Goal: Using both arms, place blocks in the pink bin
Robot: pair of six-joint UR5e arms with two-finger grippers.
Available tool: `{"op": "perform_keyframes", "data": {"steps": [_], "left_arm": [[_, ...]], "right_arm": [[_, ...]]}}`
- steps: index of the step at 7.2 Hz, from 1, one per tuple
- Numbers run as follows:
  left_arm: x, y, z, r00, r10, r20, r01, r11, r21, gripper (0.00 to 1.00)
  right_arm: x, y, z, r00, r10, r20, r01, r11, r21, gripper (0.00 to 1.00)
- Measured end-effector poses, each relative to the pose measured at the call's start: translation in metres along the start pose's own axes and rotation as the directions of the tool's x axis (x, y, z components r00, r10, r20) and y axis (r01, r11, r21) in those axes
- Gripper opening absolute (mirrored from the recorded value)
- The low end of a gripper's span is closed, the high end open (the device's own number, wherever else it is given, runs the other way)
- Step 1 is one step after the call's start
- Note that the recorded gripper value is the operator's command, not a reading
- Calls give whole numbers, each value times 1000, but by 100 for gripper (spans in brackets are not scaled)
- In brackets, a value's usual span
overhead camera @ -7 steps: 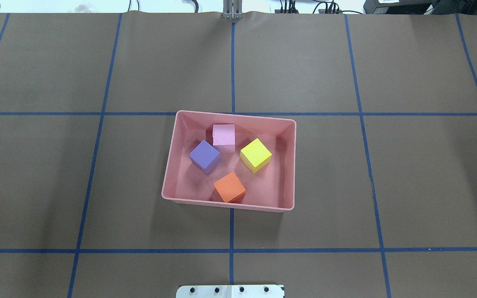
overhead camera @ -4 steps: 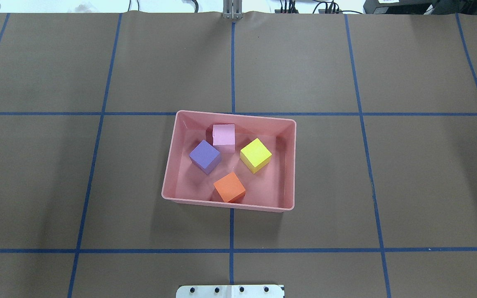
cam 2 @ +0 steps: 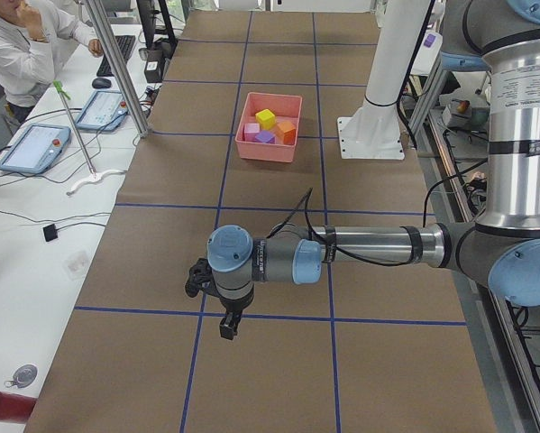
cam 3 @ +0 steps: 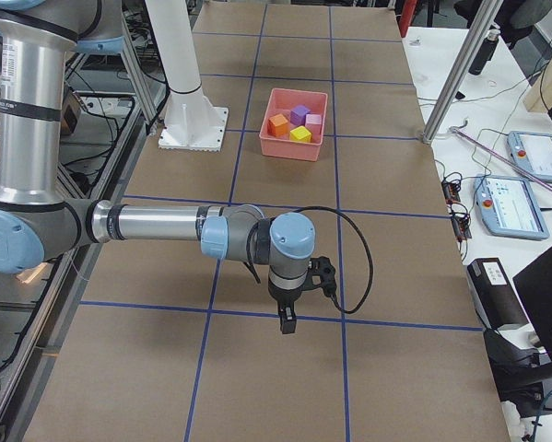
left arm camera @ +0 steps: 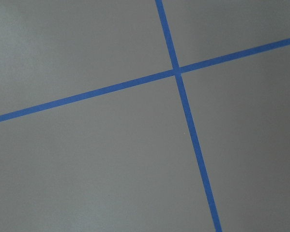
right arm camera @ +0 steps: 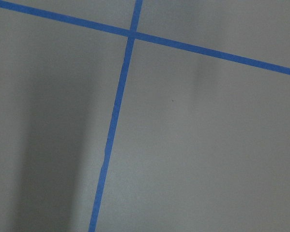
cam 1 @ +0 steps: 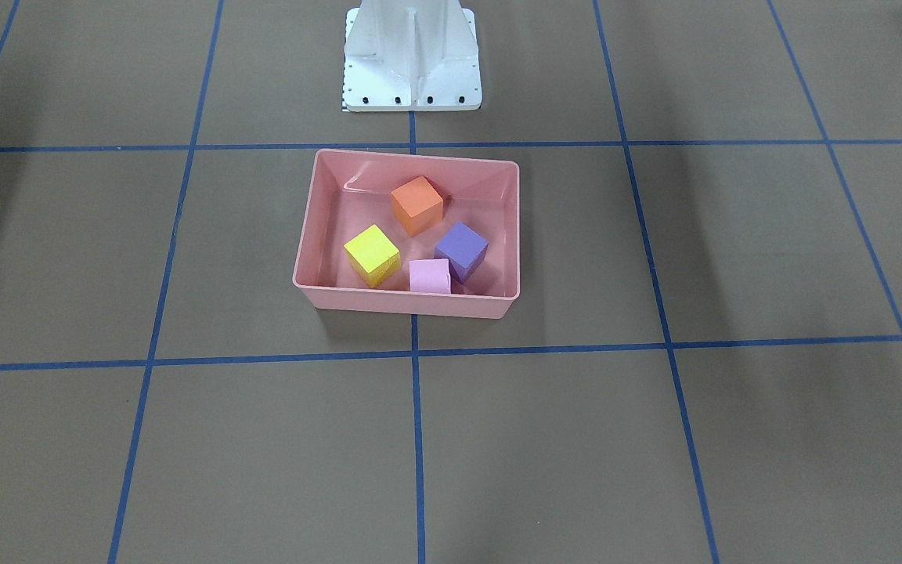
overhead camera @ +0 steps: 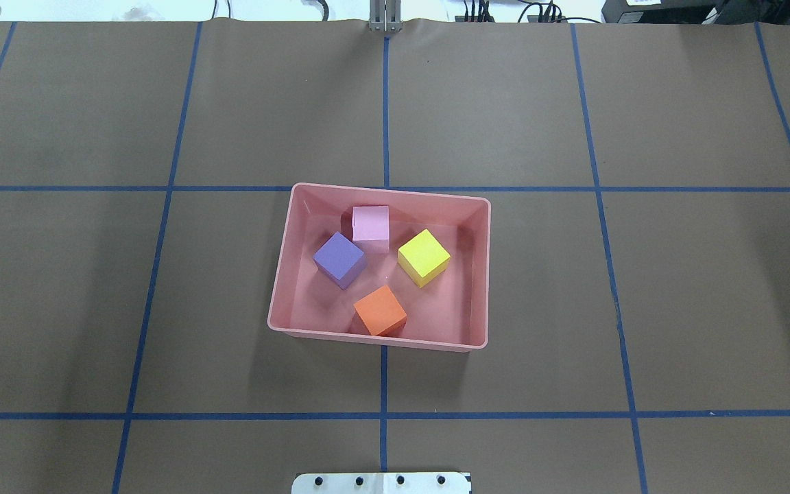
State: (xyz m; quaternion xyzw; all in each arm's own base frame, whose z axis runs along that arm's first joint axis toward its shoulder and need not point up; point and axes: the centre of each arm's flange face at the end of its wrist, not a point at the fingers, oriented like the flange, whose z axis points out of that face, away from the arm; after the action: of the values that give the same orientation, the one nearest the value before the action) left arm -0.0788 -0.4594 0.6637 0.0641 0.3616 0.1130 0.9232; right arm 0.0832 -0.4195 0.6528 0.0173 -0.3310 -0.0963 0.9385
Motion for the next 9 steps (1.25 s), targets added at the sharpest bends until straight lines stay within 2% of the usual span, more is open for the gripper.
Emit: {"op": "perform_keyframes", "data": {"steps": [9], "left_arm": [[-3,12,6,1000,-13,-3,13,1000,-13,100]], "right_arm": [[3,5,5,1000,10,2,-10,1000,-12,100]]}}
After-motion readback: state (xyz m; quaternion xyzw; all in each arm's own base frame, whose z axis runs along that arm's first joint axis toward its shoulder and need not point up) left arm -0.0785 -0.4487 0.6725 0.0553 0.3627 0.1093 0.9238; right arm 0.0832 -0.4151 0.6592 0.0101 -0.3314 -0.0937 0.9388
